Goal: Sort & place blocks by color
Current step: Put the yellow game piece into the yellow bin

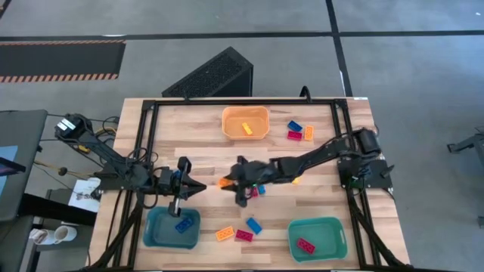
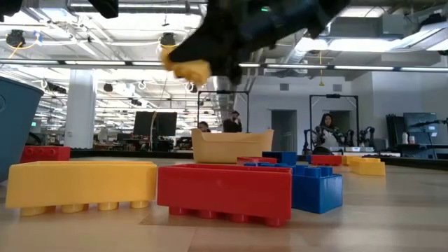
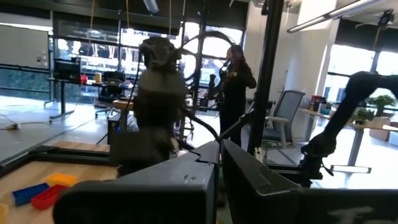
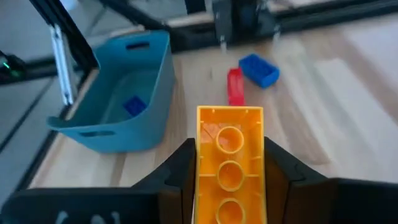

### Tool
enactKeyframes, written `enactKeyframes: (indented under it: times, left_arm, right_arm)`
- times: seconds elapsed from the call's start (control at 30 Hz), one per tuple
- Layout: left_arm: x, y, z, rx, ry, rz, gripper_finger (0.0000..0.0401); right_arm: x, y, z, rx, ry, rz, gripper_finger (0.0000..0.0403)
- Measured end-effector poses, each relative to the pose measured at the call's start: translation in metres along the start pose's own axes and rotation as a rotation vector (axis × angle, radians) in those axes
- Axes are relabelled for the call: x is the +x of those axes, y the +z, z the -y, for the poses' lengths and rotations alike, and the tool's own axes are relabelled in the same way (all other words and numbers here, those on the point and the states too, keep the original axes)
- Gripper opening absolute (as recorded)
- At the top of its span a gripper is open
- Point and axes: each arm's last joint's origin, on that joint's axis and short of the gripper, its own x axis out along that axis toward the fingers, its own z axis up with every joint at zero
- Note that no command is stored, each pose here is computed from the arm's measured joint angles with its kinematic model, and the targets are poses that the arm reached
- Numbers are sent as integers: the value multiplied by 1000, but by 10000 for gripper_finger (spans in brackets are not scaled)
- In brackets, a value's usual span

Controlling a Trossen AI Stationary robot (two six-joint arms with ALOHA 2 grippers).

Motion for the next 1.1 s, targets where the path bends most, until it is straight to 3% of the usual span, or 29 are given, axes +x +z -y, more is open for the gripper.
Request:
enactKeyframes:
  times: [0.17,0.33,0.7,0.87,1.1]
  left_arm:
    - [0,0,1,-2,-3,1,6]
    - [0,1,0,-4,19,10,6]
    - [0,1,-1,7,57,11,6]
    - [0,1,-1,25,57,9,6]
    - [0,1,-3,22,107,10,6]
  right_arm:
    - [-40,-9,38,85,-41,150,129]
    - [-65,-10,80,152,-175,242,133]
    - [-85,-14,170,237,-470,179,143]
    - [-90,-15,185,261,-487,161,169]
    - [-92,-15,188,336,-472,174,241]
